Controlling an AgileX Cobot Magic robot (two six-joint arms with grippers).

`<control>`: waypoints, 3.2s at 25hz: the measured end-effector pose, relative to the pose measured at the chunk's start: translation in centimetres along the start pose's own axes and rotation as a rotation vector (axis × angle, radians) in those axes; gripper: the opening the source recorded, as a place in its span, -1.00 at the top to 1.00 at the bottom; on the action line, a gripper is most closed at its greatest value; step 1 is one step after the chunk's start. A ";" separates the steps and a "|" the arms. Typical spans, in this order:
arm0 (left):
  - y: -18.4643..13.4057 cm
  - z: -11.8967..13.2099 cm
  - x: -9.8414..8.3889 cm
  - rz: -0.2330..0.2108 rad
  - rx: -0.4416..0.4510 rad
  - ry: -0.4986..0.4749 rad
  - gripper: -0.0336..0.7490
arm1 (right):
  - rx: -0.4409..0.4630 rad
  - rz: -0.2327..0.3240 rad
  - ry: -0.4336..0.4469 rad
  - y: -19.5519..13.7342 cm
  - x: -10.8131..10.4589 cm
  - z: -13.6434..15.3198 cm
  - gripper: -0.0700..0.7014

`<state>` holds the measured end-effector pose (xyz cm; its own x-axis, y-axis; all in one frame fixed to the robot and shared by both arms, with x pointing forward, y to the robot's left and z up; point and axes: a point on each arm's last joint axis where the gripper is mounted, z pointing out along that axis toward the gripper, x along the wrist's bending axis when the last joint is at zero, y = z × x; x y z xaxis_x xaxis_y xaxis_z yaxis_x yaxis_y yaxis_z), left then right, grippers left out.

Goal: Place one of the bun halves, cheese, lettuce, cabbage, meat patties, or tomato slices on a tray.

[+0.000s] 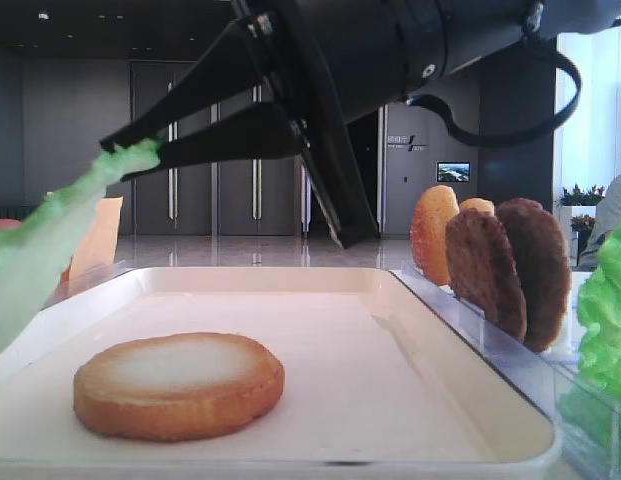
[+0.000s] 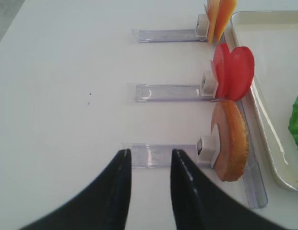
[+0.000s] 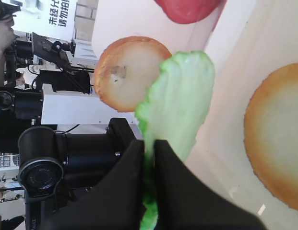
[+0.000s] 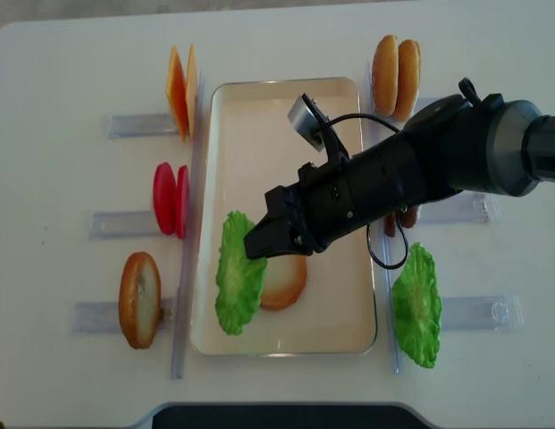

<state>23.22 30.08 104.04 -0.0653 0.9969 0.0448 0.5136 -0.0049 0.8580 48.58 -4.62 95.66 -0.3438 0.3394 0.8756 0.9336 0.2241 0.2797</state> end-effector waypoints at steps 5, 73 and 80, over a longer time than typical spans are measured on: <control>0.0 0.0 0.0 -0.001 0.000 0.000 0.35 | -0.003 -0.018 -0.001 0.2 -0.7 -0.3 0.66; 0.0 0.0 0.1 -0.003 0.000 0.005 0.35 | 0.037 -0.200 -0.329 0.7 -4.5 -2.4 -0.49; 0.0 0.0 0.1 -0.002 0.000 0.006 0.35 | 0.052 -0.273 -0.407 0.5 -4.7 -1.8 -0.49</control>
<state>23.22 30.15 104.04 -0.0715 0.9964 0.0458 0.5137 -0.0026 0.8580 50.87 -7.77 92.39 -0.5963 0.5890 0.5454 0.8013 0.3960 0.4485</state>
